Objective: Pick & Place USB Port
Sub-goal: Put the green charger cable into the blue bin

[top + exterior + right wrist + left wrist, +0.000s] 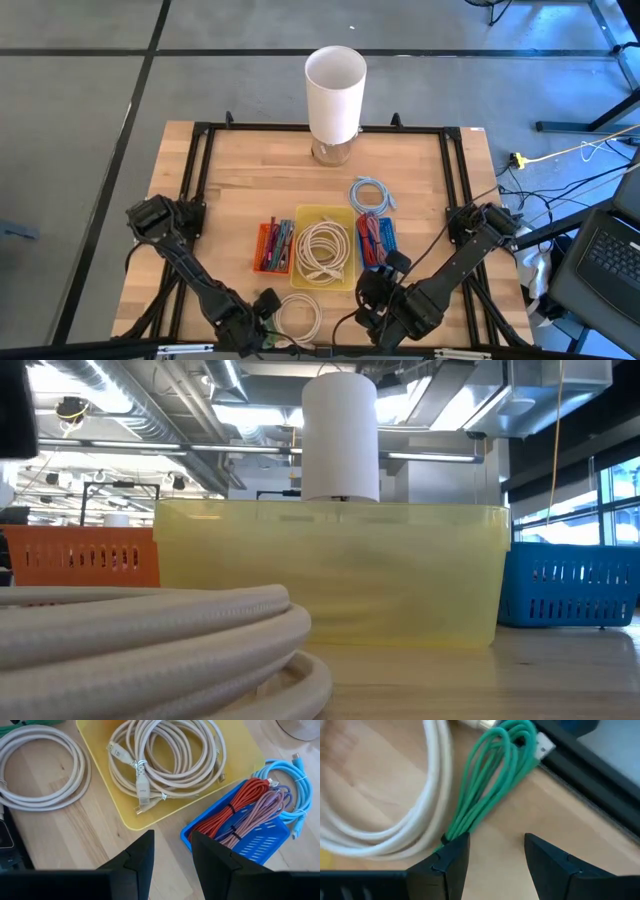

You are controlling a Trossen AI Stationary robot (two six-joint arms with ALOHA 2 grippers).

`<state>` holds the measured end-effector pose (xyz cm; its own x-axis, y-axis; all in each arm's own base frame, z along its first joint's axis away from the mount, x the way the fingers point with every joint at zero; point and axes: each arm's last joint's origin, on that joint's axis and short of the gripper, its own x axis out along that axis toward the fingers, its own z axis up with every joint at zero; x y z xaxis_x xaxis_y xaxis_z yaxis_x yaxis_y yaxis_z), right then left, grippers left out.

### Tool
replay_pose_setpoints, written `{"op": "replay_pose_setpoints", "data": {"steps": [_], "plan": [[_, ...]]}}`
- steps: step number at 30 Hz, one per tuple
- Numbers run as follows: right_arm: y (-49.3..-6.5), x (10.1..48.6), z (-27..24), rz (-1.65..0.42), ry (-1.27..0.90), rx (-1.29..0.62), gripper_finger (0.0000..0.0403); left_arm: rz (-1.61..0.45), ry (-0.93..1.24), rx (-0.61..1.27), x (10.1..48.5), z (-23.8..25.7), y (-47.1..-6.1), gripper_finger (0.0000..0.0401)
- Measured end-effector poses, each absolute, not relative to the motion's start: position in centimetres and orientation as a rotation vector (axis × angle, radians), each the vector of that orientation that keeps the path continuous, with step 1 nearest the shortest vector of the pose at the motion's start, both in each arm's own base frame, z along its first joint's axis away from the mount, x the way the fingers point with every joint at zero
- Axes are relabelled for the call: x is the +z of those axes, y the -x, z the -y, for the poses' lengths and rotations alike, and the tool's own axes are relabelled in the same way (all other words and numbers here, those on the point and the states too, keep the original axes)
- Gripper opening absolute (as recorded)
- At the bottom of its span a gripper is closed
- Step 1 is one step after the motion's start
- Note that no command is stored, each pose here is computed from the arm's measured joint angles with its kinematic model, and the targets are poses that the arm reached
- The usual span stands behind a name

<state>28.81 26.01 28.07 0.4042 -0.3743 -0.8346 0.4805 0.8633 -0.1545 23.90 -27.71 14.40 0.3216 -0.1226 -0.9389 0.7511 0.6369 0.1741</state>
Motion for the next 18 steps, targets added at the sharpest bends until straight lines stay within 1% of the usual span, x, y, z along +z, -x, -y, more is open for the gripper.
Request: {"op": "replay_pose_setpoints", "data": {"steps": [5, 12, 18], "plan": [[-28.8, 28.1, -26.0, -1.020, -0.119, -0.540, 0.0132, -1.052, -0.753, -0.591, 15.1, 27.9, -24.3, 0.0182], [-28.8, 28.1, -26.0, -1.020, -0.118, -0.541, 0.0132, -1.076, -0.790, -0.589, 15.0, 27.5, -24.3, 0.0182], [-28.9, 28.1, -26.1, -1.016, -0.125, -0.538, 0.0132, -1.054, -0.837, -0.593, 15.0, 26.8, -25.3, 0.0182]]}}
